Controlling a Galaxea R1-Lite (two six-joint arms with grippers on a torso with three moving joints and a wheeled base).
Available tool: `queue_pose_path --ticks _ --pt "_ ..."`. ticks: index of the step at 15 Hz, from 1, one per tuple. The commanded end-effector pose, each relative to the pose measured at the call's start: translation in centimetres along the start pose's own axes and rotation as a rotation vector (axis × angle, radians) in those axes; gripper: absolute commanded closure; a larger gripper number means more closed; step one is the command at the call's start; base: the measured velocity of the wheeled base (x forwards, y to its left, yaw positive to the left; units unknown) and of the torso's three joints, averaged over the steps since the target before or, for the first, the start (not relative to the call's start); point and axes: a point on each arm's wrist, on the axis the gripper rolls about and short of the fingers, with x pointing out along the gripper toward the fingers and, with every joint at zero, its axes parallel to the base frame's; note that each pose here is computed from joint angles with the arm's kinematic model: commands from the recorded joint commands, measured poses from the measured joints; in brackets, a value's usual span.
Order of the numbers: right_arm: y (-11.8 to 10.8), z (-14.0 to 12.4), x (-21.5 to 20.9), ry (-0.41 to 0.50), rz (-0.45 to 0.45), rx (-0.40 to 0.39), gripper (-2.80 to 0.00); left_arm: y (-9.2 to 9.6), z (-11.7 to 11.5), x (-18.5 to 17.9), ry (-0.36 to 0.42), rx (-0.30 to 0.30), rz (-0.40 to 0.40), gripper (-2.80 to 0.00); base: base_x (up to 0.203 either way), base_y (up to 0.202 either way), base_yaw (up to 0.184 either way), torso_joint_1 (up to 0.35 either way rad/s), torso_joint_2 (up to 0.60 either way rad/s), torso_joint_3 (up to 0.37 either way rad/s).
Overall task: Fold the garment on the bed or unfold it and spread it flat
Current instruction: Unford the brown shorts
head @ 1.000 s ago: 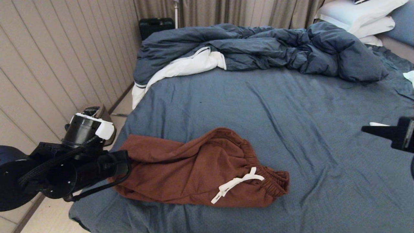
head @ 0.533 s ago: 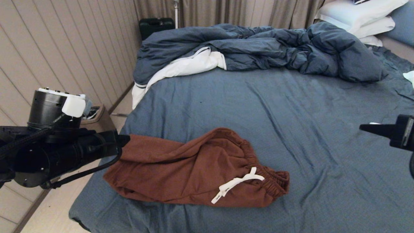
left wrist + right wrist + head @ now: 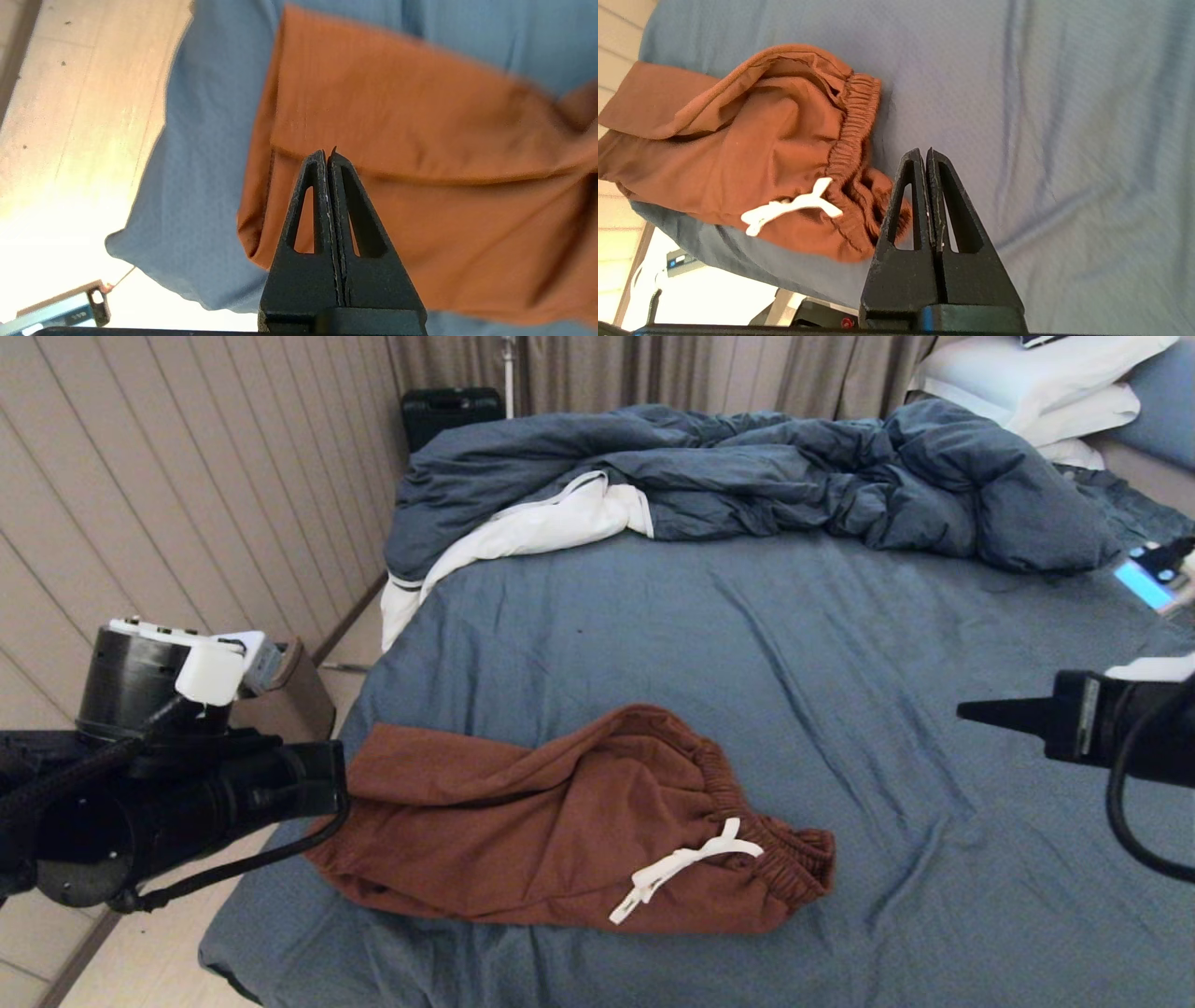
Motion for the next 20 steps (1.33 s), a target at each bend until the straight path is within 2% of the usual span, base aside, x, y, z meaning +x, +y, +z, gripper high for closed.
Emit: queue_pose_path --ticks 1,4,7,8,9,12,15,17,19,20 --pt "-0.3 0.3 2.3 0.049 0.006 0.009 0.00 0.1 -1.6 1.1 -0.002 0.049 -0.011 0.00 0.000 0.000 0.000 0.000 0.00 0.000" --pt "-0.9 0.3 3.7 0.077 0.001 0.016 0.00 0.7 -3.1 3.1 -0.046 0.288 0.006 0.00 0.000 0.000 0.000 0.000 0.00 0.000" --pt "-1.9 0.6 5.5 0.107 -0.017 0.035 0.00 0.4 -2.9 5.5 -0.100 0.520 0.025 0.00 0.000 0.000 0.000 0.000 0.00 0.000" --pt "-2.4 0.5 5.8 0.116 -0.016 0.046 0.00 0.1 -2.5 5.9 -0.145 0.592 0.032 0.00 0.000 0.000 0.000 0.000 0.00 0.000" --pt "-2.7 0.4 5.9 0.127 -0.003 0.056 0.00 0.1 -2.2 6.0 -0.172 0.648 0.040 0.00 0.000 0.000 0.000 0.000 0.00 0.000" --pt "-3.5 0.2 5.8 0.139 0.030 0.081 0.00 0.2 -2.1 5.6 -0.184 0.783 0.053 0.00 0.000 0.000 0.000 0.000 0.00 0.000" --pt "-4.1 -0.7 6.7 0.184 0.034 0.103 0.00 0.4 -2.1 4.9 -0.186 0.824 0.043 0.00 0.000 0.000 0.000 0.000 0.00 0.000" --pt "-4.2 -1.2 6.8 0.200 0.030 0.109 0.00 0.3 -1.8 4.9 -0.180 0.826 0.037 0.00 0.000 0.000 0.000 0.000 0.00 0.000" --pt "-4.4 -1.4 7.1 0.214 0.026 0.116 0.00 -0.3 0.5 5.0 -0.244 0.792 0.060 0.00 0.000 0.000 0.000 0.000 0.00 0.000" --pt "-4.7 -1.6 7.4 0.224 0.021 0.122 0.00 -0.2 1.9 5.0 -0.267 0.751 0.077 0.00 0.000 0.000 0.000 0.000 0.00 0.000"
